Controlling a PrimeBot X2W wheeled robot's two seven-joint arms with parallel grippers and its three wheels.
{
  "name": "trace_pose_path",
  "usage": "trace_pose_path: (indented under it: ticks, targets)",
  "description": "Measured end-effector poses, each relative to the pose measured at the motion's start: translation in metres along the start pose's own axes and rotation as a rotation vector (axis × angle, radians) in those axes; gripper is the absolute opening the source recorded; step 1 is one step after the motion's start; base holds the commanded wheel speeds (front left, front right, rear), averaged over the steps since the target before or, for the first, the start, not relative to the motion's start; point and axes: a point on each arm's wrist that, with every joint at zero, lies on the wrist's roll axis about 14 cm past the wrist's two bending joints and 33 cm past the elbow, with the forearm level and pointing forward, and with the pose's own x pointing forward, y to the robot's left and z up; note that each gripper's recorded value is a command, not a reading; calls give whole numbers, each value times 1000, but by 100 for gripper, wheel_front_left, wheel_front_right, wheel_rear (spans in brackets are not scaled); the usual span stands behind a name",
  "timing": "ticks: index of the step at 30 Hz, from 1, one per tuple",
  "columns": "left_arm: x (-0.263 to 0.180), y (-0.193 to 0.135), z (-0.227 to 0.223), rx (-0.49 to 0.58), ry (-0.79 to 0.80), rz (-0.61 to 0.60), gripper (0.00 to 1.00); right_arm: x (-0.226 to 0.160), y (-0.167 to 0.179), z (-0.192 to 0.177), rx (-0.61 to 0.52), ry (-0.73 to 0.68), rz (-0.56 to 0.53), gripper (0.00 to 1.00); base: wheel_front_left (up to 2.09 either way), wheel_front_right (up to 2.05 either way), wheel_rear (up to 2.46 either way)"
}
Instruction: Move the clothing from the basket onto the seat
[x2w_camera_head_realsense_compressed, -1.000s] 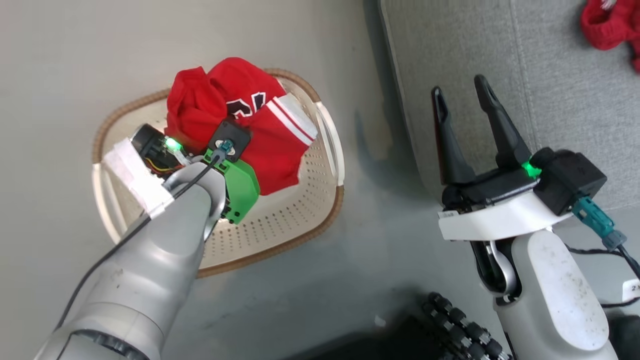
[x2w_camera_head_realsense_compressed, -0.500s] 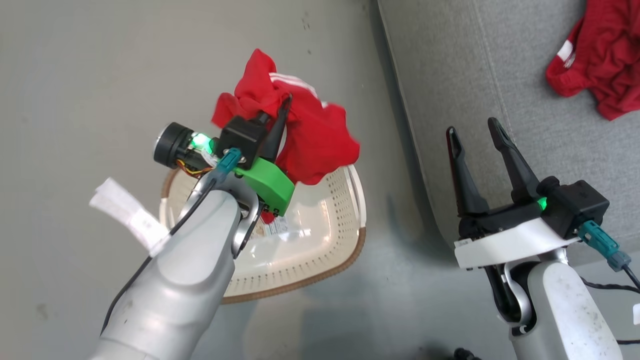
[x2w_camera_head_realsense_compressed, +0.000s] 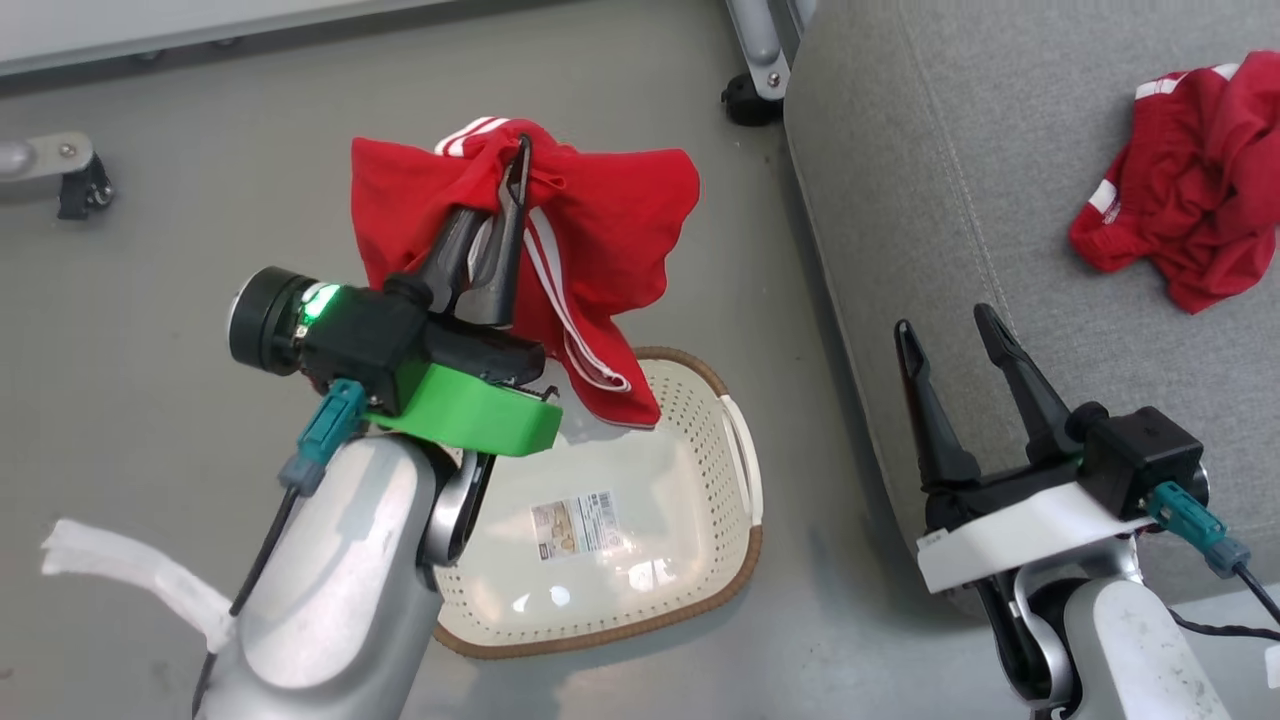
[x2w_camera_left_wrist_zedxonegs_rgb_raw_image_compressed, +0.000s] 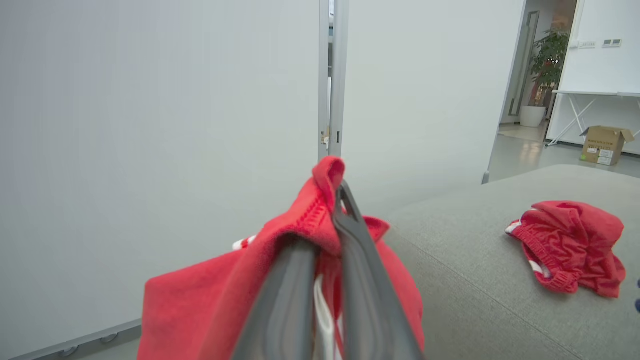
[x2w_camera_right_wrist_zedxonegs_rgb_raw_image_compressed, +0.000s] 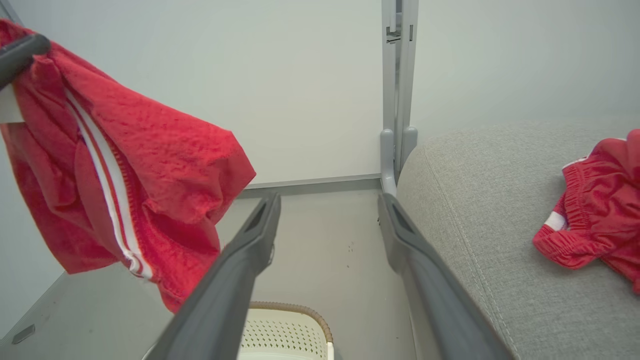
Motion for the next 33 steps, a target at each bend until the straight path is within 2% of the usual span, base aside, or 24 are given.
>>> trace_pose_path:
  ticks: [4,10,21,33]
  targets:
    - [-13,1,36,23,-82,25,0,-10,5,7,1,-5,6,100,0,0,0]
    - [-39,-4,64,48,-132,43,0,-27,12,18,-3,-14,18,100,0,0,0]
    - [-83,-22,87,49,-155,63,0,-56,28,32,-4,-26,49,100,0,0,0]
    - [-104,-28,97,44,-163,74,0,-73,36,37,-3,-29,65,100,0,0,0]
